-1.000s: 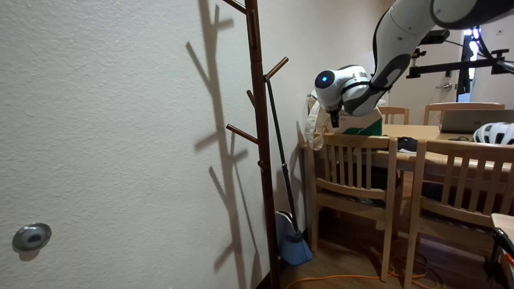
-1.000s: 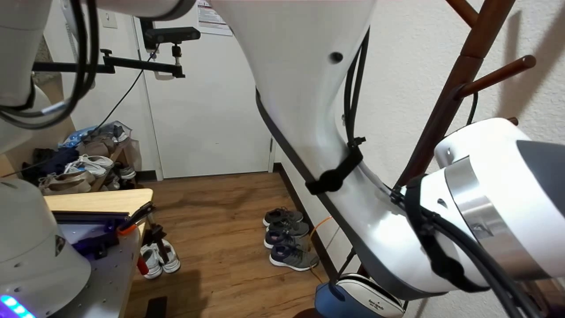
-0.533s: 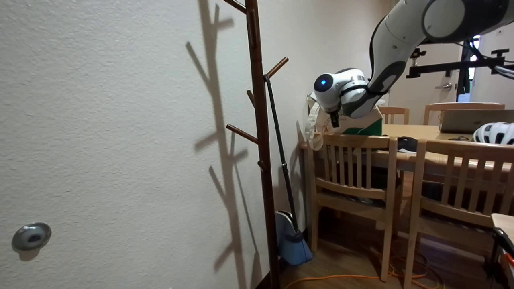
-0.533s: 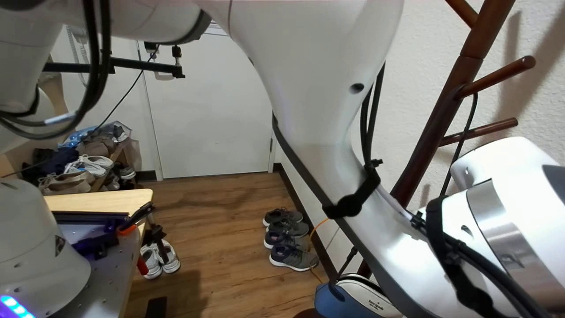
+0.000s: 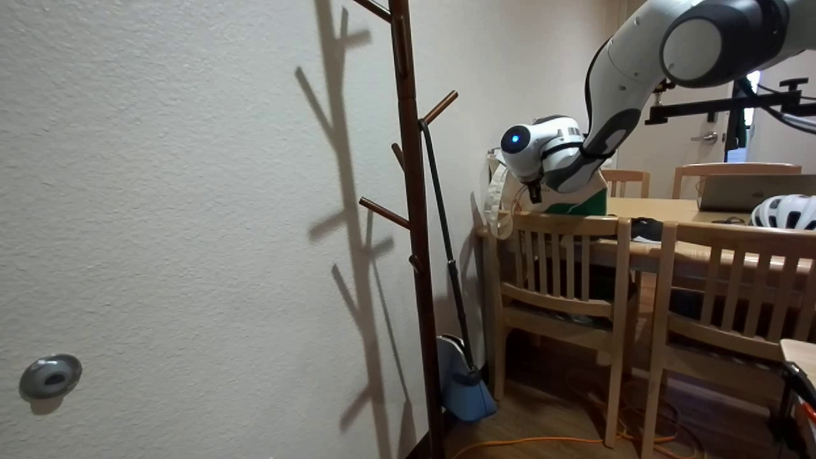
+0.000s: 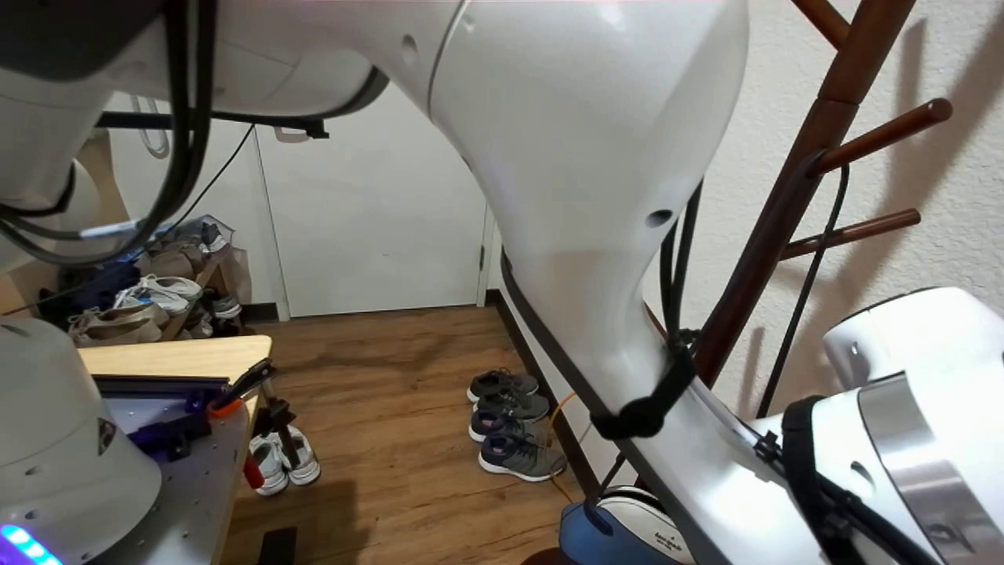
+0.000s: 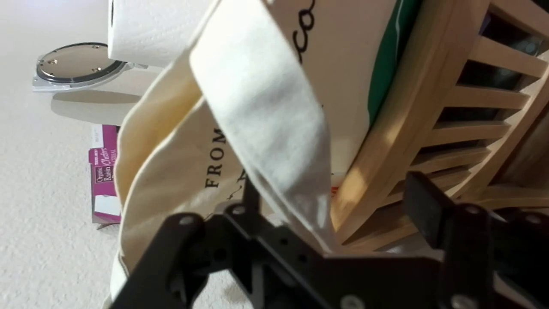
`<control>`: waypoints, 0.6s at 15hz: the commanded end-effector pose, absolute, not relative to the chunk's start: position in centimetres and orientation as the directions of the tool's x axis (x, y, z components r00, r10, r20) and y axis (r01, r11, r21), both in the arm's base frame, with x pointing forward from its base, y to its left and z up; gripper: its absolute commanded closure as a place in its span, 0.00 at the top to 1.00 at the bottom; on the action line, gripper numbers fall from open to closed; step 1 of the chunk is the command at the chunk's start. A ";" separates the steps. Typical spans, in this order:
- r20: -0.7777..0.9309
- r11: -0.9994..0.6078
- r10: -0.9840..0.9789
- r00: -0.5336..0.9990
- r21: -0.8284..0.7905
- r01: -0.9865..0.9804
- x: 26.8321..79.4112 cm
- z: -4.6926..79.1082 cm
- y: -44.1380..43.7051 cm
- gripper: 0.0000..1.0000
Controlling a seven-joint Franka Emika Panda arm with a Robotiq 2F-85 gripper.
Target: Hang the tote bag on the hanging rack
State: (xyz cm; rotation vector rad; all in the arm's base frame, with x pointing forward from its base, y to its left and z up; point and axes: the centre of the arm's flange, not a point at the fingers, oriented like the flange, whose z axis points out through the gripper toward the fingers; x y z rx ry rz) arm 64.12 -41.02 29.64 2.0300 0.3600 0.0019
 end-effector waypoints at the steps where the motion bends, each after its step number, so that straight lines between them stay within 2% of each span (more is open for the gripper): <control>1: -0.141 -0.435 0.262 0.955 0.866 0.247 64.8 29.8 -41.9 0.54; 9: -0.107 -0.463 0.235 0.966 0.862 0.208 64.6 30.1 -41.8 0.02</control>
